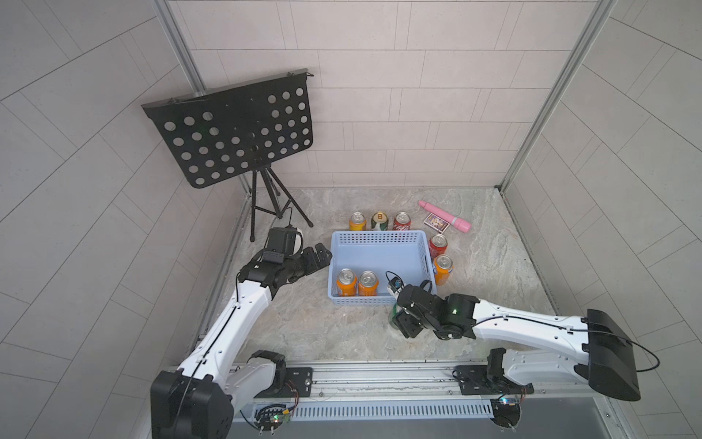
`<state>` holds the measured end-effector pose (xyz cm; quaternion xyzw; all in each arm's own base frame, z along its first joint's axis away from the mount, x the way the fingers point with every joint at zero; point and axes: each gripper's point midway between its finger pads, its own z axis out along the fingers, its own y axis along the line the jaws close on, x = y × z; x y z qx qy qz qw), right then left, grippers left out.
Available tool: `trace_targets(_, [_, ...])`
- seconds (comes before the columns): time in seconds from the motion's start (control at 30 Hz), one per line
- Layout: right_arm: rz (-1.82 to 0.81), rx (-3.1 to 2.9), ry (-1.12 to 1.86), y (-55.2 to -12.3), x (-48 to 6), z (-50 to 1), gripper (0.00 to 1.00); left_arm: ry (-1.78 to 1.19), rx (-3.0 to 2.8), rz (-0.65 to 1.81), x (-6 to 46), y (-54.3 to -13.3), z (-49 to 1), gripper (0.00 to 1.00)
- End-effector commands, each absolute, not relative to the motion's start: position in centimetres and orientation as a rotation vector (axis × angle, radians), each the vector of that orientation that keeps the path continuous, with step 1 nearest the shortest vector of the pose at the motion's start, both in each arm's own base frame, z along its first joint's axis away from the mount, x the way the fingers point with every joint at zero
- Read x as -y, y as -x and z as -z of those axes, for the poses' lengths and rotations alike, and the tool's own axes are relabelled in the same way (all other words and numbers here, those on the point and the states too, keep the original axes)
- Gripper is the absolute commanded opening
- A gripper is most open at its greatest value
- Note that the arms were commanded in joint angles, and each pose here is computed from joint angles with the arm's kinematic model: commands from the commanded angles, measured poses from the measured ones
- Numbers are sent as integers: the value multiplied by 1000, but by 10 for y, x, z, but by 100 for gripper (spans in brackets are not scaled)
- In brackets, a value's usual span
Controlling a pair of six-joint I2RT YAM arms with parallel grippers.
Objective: Take out the drinks from the basket
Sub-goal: Place the drink at the center of the board.
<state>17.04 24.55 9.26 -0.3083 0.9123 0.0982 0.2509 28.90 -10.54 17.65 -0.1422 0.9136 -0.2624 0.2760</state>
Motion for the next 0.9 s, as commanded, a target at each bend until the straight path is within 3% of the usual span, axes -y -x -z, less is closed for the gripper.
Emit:
trace_targets(0.0, [-279, -2445, 830, -177, -256, -100, 34, 398, -2467, 657, 99, -284, -172, 100])
trace_targets(0.23, [-245, -2458, 855, -176, -253, -96, 39, 398, -2481, 653, 100, -285, -169, 100])
trace_targets(0.37, [-264, -2470, 863, -173, -255, -95, 65, 394, -2474, 651, 100, -287, -172, 100])
trace_targets(0.5, [-280, -2467, 847, -173, -255, -100, 78, 388, -2466, 657, 101, -288, -177, 100])
trace_targets(0.87, [-293, -2376, 782, -185, -257, -138, 87, 291, -2472, 582, 97, -294, -200, 100])
